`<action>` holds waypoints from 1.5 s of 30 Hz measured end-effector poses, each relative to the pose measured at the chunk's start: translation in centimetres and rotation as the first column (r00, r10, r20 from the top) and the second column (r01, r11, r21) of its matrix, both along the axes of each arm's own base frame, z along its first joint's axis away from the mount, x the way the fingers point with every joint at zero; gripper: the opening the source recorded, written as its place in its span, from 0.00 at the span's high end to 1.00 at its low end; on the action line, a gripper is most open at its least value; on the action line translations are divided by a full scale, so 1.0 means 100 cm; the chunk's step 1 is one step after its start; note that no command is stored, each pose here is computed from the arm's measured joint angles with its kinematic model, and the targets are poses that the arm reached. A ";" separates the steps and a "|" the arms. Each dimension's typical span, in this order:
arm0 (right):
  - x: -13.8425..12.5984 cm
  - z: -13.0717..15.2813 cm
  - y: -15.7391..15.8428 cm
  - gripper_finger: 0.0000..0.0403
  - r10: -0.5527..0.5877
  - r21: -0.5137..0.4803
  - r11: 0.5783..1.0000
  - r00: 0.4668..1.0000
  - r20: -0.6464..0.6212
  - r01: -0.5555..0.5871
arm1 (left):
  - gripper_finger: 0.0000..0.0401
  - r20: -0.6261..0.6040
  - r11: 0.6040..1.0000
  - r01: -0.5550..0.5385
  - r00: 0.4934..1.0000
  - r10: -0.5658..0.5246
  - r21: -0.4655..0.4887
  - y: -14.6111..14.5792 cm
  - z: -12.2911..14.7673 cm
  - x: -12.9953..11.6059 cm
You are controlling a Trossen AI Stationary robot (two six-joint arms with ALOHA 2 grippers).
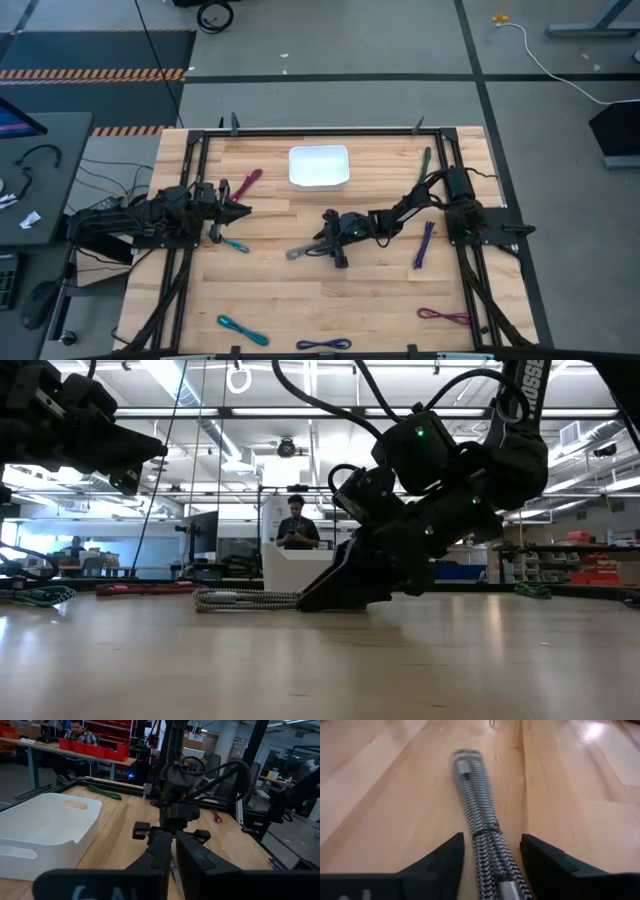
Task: Pick and place USB-C Cables
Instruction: Put the black white charger cable into the white bin
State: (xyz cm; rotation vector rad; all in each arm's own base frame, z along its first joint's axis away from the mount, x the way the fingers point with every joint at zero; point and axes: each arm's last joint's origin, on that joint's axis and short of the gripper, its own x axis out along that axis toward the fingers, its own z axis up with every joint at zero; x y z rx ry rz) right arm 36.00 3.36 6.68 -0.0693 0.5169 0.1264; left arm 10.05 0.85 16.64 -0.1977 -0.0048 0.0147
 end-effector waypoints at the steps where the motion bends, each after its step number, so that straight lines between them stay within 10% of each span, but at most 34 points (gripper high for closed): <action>1: 0.000 0.000 0.000 0.54 -0.006 -0.003 1.000 1.000 -0.003 0.006 | 0.91 -0.001 1.000 0.000 1.000 0.000 0.000 0.000 0.000 0.000; 14: -0.007 0.022 -0.001 0.92 -0.107 0.121 0.986 0.991 -0.078 0.116 | 0.92 0.000 1.000 0.000 1.000 0.000 0.000 0.000 0.000 0.000; 23: -0.027 0.166 -0.020 0.90 -0.200 0.261 0.943 0.978 -0.057 0.208 | 0.91 -0.001 1.000 0.000 1.000 0.000 0.000 0.000 0.000 0.000; 30: -0.036 0.244 -0.080 0.91 -0.359 0.185 0.889 0.888 -0.289 0.419 | 0.92 0.000 1.000 0.000 1.000 0.000 0.000 0.000 0.000 0.000; 45: 0.024 0.172 -0.210 0.91 -0.326 -0.058 0.935 0.783 -0.529 0.349 | 0.92 0.000 1.000 0.000 1.000 0.000 0.000 0.000 0.000 0.000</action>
